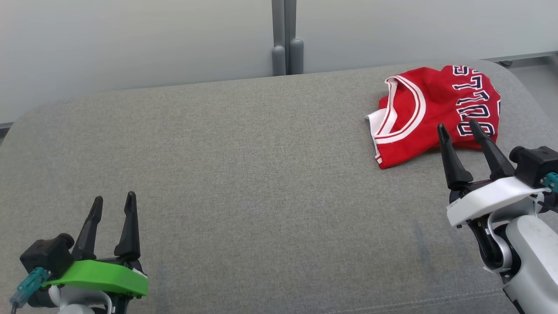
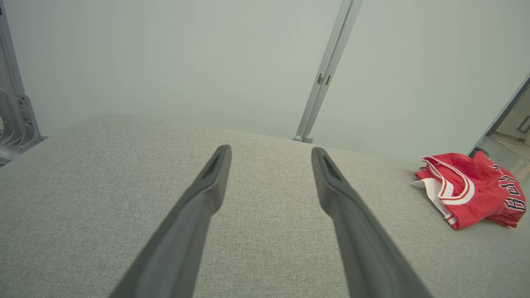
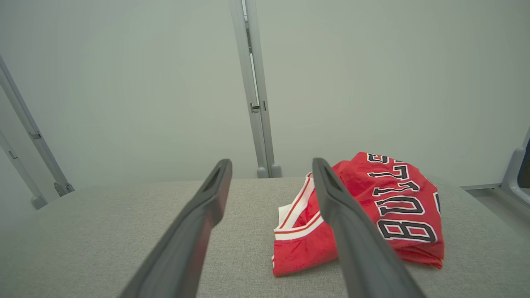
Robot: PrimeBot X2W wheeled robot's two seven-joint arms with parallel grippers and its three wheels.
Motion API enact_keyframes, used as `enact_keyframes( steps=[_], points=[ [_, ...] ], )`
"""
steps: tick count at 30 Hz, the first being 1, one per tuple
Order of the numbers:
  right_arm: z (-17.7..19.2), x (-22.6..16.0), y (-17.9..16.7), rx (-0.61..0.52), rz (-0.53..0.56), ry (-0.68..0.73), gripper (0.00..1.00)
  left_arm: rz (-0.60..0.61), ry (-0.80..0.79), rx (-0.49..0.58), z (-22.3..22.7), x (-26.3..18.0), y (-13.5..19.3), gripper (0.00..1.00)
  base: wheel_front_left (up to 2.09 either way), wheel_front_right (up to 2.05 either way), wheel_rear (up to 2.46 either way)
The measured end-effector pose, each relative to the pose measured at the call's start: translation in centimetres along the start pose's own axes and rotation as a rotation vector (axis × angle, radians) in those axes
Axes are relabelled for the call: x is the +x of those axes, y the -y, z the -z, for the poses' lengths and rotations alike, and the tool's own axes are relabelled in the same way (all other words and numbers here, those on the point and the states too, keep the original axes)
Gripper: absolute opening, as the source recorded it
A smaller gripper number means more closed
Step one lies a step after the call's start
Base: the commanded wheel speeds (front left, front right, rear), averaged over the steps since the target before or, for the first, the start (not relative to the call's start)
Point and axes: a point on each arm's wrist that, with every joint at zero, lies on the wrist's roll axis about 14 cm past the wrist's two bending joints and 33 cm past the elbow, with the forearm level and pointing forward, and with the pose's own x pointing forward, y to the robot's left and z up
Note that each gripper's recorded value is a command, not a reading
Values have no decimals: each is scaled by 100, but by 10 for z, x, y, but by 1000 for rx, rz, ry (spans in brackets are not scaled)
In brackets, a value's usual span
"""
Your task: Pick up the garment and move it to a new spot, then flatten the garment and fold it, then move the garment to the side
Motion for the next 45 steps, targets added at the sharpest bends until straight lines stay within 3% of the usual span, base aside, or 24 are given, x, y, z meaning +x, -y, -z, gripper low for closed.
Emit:
enact_keyframes(
  steps=[5,12,34,35,40,45],
  points=[
    [-3,-4,1,-18,5,15,100,-8,12,-1,-3,-1,0,100,0,0,0],
    [1,-12,1,-16,23,11,100,-14,13,94,-6,-2,-6,100,0,0,0],
    [-1,-21,4,-16,60,35,100,-18,1,102,0,-6,-6,100,0,0,0],
    [0,-21,3,-15,61,31,0,-20,-3,98,1,-7,-6,0,0,0,0],
    [29,-35,-3,27,76,-52,0,-44,-71,68,25,-16,-6,0,0,0,0],
    [32,-36,-1,69,91,-64,0,-65,-83,23,28,-17,-10,0,0,0,0]
  ],
)
